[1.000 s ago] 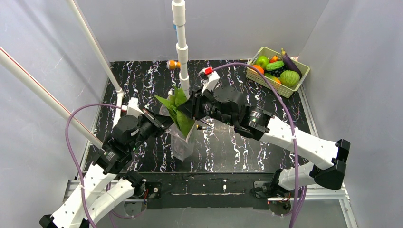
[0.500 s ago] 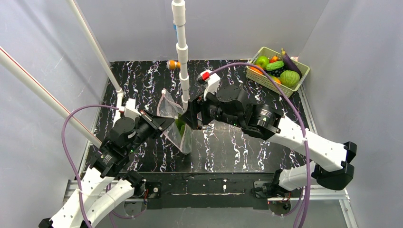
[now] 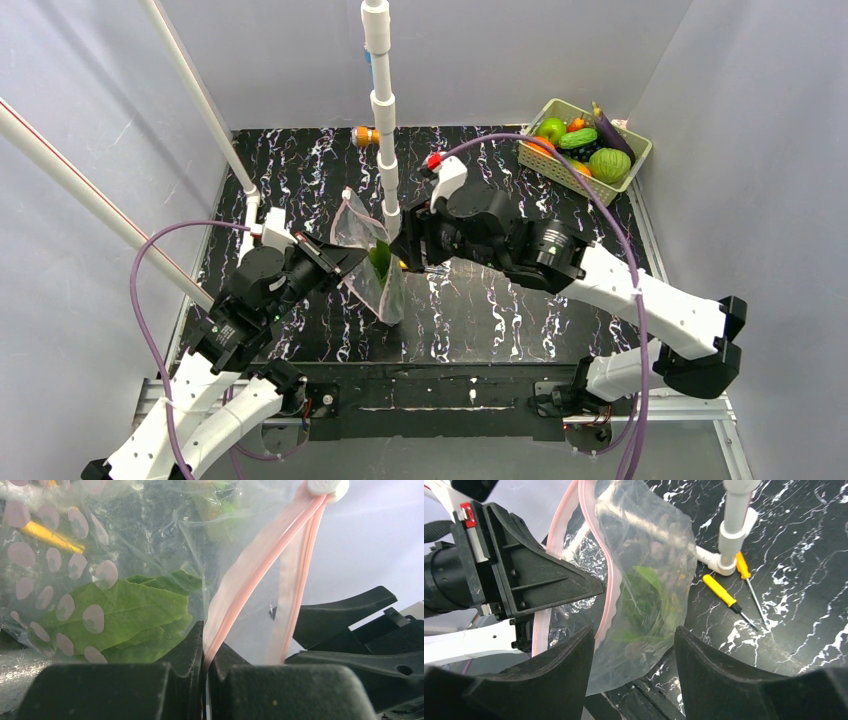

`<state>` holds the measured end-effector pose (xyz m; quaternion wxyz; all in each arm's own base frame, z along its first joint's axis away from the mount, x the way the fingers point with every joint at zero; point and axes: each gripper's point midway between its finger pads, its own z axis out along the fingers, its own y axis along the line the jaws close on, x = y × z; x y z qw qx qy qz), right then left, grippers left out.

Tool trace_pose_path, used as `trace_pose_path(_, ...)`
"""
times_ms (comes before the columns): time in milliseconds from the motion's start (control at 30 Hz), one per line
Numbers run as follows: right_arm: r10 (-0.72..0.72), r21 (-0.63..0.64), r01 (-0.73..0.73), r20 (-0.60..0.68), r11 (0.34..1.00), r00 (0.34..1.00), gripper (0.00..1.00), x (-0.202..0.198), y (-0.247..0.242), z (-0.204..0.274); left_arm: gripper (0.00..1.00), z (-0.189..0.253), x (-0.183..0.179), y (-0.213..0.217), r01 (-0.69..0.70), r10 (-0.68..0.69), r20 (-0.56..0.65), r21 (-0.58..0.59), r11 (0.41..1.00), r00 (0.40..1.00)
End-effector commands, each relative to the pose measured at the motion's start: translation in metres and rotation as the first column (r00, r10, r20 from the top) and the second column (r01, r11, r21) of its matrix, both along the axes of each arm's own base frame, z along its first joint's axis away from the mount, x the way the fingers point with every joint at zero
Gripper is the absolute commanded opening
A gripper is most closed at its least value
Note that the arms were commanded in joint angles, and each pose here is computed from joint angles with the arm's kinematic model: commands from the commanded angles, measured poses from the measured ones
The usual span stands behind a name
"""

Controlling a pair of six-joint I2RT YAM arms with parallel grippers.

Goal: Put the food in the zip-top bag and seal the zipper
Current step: Place the fake vegetable in the zipper food storage bag, then adjust the zipper food storage bag at the center of the board.

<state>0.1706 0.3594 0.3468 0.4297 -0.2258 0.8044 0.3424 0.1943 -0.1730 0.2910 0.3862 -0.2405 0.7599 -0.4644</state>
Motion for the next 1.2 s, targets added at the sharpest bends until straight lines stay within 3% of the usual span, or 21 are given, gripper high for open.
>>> trace_pose_path(0, 0.022, 0.058, -0.023, 0.02, 0.998, 1.0, 0.66, -0.012, 0.015, 0.021, 0.0, 0.022, -0.002, 0.006, -0.017, 0.017, 0.046, -0.009, 1.0, 0.999)
trace_pose_path(267, 0.024, 0.011, -0.025, 0.059, 1.0, 0.998, 0.71, -0.028, 0.02, 0.009, 0.0, 0.02, -0.002, 0.009, -0.026, 0.026, 0.044, 0.004, 1.0, 0.999)
trace_pose_path(500, 0.026, 0.034, -0.032, 0.162, 0.999, 0.986, 0.82, -0.024, 0.024, 0.029, 0.0, 0.023, -0.001, 0.009, -0.03, 0.03, 0.041, 0.01, 0.999, 0.999)
trace_pose_path(600, -0.019, -0.003, 0.02, 0.186, 1.0, 0.982, 0.69, -0.011, 0.032, 0.014, 0.0, 0.024, -0.001, 0.011, -0.037, 0.036, 0.048, 0.016, 0.999, 0.998)
trace_pose_path(733, -0.083, -0.034, 0.092, 0.201, 0.995, 0.976, 0.42, 0.001, 0.031, 0.005, 0.0, 0.024, -0.002, 0.016, -0.046, 0.043, 0.052, 0.047, 0.998, 0.998)
trace_pose_path(833, -0.048, -0.036, 0.056, 0.203, 0.998, 0.978, 0.27, -0.002, 0.036, 0.004, 0.0, 0.029, -0.006, 0.018, -0.045, 0.042, 0.056, 0.042, 0.998, 0.998)
trace_pose_path(933, -0.026, -0.09, 0.044, 0.192, 0.995, 0.981, 0.03, -0.005, 0.034, 0.001, 0.0, 0.034, -0.011, 0.017, -0.032, 0.032, 0.057, -0.001, 0.999, 0.998)
trace_pose_path(1167, 0.012, -0.123, 0.015, 0.216, 0.992, 0.976, 0.01, -0.021, 0.018, 0.032, 0.0, 0.042, -0.021, 0.005, 0.028, -0.025, 0.026, -0.091, 0.995, 0.999)
